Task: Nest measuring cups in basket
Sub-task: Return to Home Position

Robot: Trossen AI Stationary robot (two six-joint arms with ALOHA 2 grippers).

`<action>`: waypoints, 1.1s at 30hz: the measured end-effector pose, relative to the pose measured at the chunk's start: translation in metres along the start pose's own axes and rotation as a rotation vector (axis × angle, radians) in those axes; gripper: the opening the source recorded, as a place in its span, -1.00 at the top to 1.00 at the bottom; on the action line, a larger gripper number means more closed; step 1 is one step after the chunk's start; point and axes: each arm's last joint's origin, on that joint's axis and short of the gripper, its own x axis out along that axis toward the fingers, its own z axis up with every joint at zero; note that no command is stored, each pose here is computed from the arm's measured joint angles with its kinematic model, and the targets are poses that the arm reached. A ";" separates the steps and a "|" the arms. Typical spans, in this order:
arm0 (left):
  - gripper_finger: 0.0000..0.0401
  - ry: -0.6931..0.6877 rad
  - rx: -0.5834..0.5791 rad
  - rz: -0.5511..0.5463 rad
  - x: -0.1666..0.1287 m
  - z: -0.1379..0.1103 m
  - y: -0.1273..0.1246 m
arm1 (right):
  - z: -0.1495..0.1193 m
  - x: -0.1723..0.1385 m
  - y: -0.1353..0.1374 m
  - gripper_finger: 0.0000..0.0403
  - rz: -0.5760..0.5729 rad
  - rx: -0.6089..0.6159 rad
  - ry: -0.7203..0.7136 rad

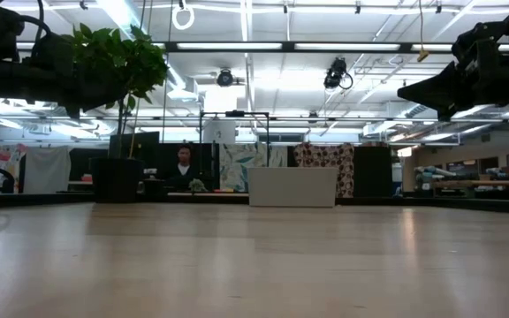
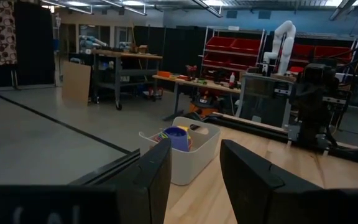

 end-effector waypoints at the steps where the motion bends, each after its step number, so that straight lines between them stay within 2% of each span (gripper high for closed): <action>1: 0.30 -0.001 0.000 0.000 0.000 0.000 0.000 | 0.000 0.000 0.000 0.94 0.000 0.000 0.000; 33: 0.30 -0.003 0.000 -0.017 0.000 0.000 -0.002 | 0.000 0.000 0.000 0.94 0.000 0.000 0.000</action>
